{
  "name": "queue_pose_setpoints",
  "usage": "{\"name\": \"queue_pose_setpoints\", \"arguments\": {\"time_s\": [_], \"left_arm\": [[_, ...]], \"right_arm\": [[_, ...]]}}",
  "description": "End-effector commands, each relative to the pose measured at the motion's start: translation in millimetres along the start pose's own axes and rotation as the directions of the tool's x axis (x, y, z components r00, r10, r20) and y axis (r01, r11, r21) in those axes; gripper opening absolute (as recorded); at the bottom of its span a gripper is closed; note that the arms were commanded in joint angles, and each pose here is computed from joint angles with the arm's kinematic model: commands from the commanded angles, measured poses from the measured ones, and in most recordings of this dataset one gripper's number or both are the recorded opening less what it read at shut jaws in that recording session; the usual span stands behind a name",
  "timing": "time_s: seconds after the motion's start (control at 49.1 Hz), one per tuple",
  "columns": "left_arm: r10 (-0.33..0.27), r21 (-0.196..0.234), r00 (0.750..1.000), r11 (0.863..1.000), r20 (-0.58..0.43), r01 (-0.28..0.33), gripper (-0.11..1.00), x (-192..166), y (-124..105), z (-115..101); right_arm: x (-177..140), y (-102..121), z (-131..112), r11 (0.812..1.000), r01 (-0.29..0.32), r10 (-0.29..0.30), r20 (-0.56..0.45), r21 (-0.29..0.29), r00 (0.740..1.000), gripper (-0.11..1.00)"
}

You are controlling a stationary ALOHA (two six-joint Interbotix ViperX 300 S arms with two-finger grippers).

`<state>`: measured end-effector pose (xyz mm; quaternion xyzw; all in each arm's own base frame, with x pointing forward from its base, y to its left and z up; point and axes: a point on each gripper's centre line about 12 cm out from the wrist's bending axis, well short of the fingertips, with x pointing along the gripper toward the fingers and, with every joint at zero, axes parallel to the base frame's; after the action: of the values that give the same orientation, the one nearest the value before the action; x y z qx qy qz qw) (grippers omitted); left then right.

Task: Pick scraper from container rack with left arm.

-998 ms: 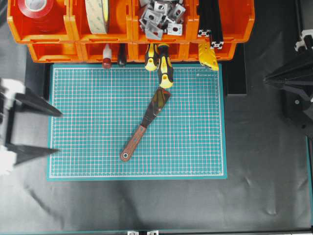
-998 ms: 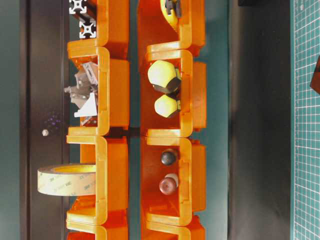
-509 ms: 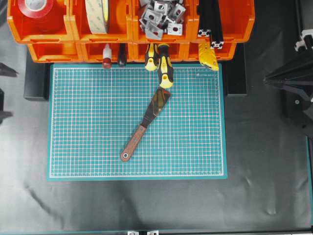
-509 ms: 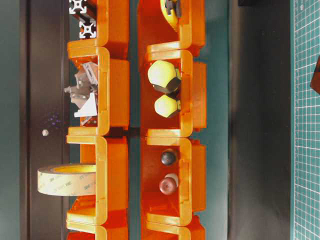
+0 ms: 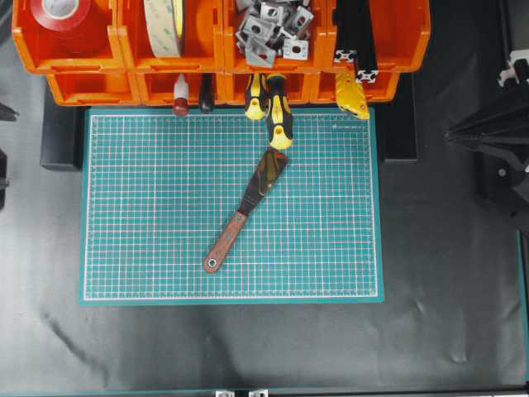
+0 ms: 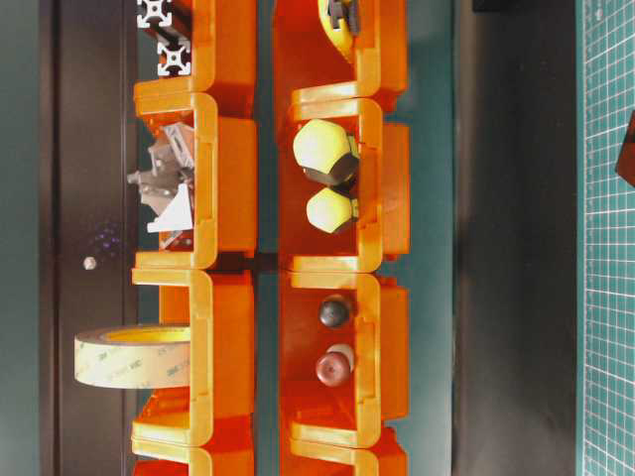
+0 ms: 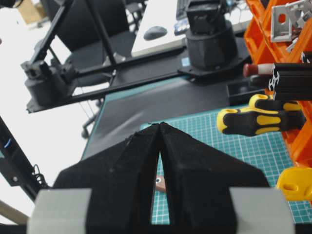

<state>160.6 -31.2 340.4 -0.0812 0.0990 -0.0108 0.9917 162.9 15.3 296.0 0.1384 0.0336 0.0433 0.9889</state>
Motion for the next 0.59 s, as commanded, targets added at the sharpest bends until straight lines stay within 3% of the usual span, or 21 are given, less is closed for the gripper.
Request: {"name": "queue_pose_setpoints", "arguments": {"time_s": [0.0,0.57], "left_arm": [[0.005,-0.004,1.000,1.000,0.010,-0.005,0.91,-0.4,0.6,3.8],[0.035,-0.008,0.999,0.999,0.013,-0.034,0.91,-1.7,8.3,-2.2]], "right_arm": [[0.3,3.2,12.2,1.000,-0.007,0.007,0.030,0.000,1.000,0.01],[0.3,3.2,12.3,1.000,-0.007,0.007,0.031,-0.002,0.999,0.01]]}}
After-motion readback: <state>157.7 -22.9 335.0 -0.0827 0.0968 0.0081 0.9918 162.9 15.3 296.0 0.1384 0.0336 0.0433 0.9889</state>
